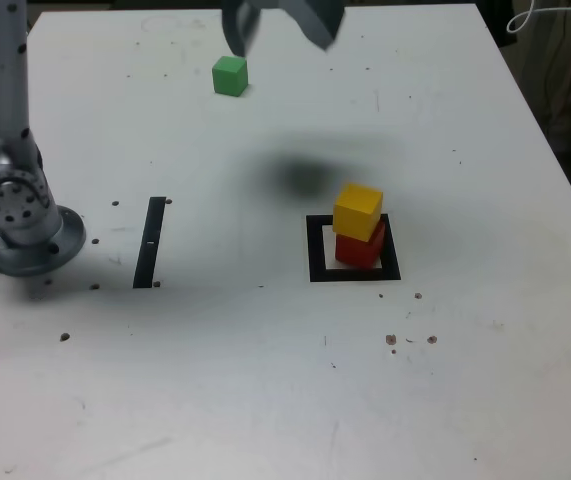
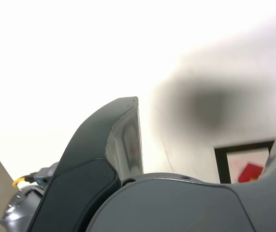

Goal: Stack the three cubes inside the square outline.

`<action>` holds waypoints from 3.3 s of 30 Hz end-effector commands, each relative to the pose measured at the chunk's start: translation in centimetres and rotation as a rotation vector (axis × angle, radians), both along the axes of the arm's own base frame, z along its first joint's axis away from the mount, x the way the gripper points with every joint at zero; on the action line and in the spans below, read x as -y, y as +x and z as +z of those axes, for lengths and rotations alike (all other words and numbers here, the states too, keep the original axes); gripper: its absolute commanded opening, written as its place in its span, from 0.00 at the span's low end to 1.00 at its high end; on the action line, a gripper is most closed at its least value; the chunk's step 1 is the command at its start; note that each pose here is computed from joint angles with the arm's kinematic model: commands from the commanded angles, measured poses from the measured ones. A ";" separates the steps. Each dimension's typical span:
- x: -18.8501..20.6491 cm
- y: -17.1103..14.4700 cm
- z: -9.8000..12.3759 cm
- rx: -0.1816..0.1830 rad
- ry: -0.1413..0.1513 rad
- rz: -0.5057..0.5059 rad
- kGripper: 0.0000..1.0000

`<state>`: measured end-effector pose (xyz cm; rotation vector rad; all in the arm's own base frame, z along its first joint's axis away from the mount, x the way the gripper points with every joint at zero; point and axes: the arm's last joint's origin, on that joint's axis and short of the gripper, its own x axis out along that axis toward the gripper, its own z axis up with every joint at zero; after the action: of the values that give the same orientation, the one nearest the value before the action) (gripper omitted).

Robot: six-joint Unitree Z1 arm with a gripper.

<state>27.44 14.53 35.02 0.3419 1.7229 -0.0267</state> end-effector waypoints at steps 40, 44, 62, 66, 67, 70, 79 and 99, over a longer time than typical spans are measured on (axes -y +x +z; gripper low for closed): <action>-17.5 -3.9 -11.3 -0.135 -0.150 0.228 0.85; -17.6 -3.8 -11.9 -0.144 -0.161 0.228 0.82; -18.0 -3.5 -13.1 -0.151 -0.174 0.243 0.44; -18.1 -3.4 -13.3 -0.154 -0.179 0.243 0.43; -18.1 -3.4 -13.4 -0.154 -0.180 0.243 0.42; -18.1 -3.4 -13.5 -0.153 -0.185 0.243 0.38; -17.7 -3.4 -12.4 -0.116 -0.194 0.267 0.22; -8.8 -0.2 -3.0 -0.054 -0.128 0.112 0.17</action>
<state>26.95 24.21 31.22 0.1339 1.7884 -0.0656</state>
